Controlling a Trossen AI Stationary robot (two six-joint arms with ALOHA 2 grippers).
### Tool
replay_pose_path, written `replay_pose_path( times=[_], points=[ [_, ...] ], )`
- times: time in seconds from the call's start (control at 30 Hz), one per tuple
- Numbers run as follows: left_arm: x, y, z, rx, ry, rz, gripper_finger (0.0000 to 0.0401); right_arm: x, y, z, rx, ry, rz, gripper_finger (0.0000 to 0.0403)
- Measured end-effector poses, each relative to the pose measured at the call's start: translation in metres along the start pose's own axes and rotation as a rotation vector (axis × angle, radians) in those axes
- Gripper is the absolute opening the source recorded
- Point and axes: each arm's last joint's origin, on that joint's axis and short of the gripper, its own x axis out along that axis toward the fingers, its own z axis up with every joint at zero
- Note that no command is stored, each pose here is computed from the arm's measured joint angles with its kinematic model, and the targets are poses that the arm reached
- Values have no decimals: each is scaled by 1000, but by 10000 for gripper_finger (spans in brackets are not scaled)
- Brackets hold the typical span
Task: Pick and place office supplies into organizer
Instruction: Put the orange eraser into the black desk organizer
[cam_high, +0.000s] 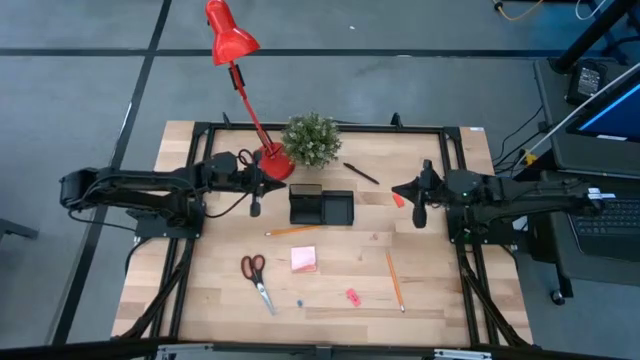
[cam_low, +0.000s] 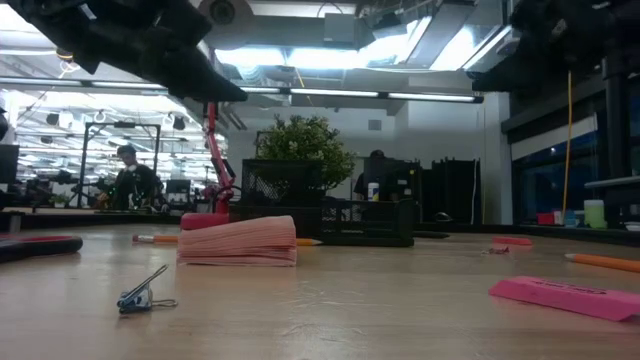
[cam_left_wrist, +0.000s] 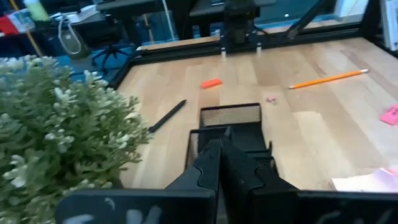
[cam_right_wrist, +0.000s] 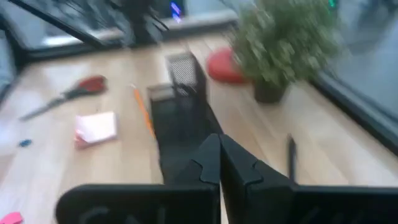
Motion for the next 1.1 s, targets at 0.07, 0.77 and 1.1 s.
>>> replay_pose_path(
  times=[0.07,0.77,1.1],
  points=[
    [0,0,0,2,-1,6,2,3,1,6,40,77,-33,3],
    [0,0,-2,71,19,2,1,51,7,-3,437,615,-393,27],
    [0,0,-3,45,30,-1,1,79,-2,-20,415,721,-501,123]
  ],
)
